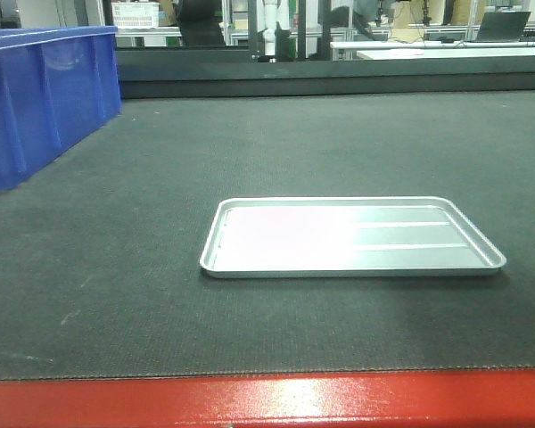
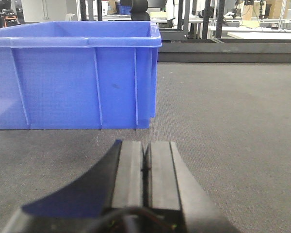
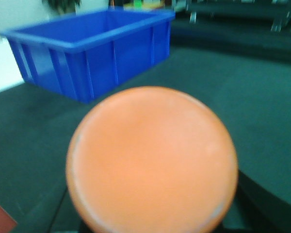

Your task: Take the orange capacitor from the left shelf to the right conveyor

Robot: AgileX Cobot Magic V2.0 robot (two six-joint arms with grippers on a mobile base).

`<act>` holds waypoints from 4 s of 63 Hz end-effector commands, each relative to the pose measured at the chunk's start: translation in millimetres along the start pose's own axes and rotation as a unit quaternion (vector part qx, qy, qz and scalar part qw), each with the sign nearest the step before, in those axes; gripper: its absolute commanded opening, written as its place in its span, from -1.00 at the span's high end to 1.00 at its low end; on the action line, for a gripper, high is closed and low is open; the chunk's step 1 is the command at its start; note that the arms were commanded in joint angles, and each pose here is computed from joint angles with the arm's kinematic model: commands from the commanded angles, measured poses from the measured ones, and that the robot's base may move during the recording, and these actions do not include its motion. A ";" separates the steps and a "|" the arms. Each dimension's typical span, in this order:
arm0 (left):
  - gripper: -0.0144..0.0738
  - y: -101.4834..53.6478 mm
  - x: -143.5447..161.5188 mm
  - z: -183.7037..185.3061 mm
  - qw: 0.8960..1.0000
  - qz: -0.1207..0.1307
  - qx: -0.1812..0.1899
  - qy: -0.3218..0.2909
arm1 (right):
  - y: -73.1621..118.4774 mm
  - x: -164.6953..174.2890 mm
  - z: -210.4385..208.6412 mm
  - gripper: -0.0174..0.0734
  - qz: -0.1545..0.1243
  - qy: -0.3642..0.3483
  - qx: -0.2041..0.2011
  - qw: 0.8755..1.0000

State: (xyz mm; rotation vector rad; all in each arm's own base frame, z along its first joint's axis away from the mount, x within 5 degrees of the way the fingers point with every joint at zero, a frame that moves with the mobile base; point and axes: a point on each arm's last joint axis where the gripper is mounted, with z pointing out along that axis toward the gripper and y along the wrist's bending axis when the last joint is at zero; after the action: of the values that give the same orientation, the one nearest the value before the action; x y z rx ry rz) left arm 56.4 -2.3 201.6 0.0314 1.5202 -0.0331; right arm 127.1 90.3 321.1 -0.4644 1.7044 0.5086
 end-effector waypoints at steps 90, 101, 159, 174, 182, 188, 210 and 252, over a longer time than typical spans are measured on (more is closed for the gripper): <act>0.91 -0.2 -9.9 -1.3 0.999 -0.003 0.002 -0.048 | -50.9 60.1 186.7 0.41 0.033 0.157 0.073 0.984; 0.91 -0.2 -9.9 -1.3 0.999 -0.003 0.002 -0.048 | -51.3 63.0 188.1 -0.17 0.035 0.162 0.074 0.983; 0.91 -0.2 -9.9 -1.3 0.999 -0.003 0.002 -0.048 | -47.1 34.4 175.6 -0.75 0.036 0.101 0.067 0.992; 0.91 -0.2 -9.9 -1.3 0.999 -0.003 0.002 -0.048 | -43.1 7.9 155.4 -0.69 0.033 0.067 0.066 0.995; 0.91 -0.2 -9.9 -1.3 0.999 -0.003 0.002 -0.048 | -40.2 -7.0 131.3 -0.20 0.033 0.082 0.074 0.993; 0.91 -0.2 -9.9 -1.3 0.999 -0.003 0.002 -0.048 | -38.0 -14.9 108.0 0.51 0.034 0.112 0.085 0.989; 0.91 -0.2 -9.9 -1.3 0.999 -0.003 0.002 -0.048 | -21.8 -62.3 -9.0 0.51 0.031 0.042 0.095 0.994; 0.91 -0.2 -9.9 -1.3 0.999 -0.003 0.002 -0.048 | -28.4 -87.4 -100.9 0.51 -0.047 -0.129 0.217 0.967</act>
State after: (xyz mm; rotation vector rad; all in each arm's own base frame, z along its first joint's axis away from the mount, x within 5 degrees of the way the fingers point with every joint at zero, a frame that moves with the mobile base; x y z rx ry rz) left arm 56.4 -2.3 201.6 0.0314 1.5202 -0.0331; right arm 82.8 20.9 404.7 -0.2006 1.6020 0.2003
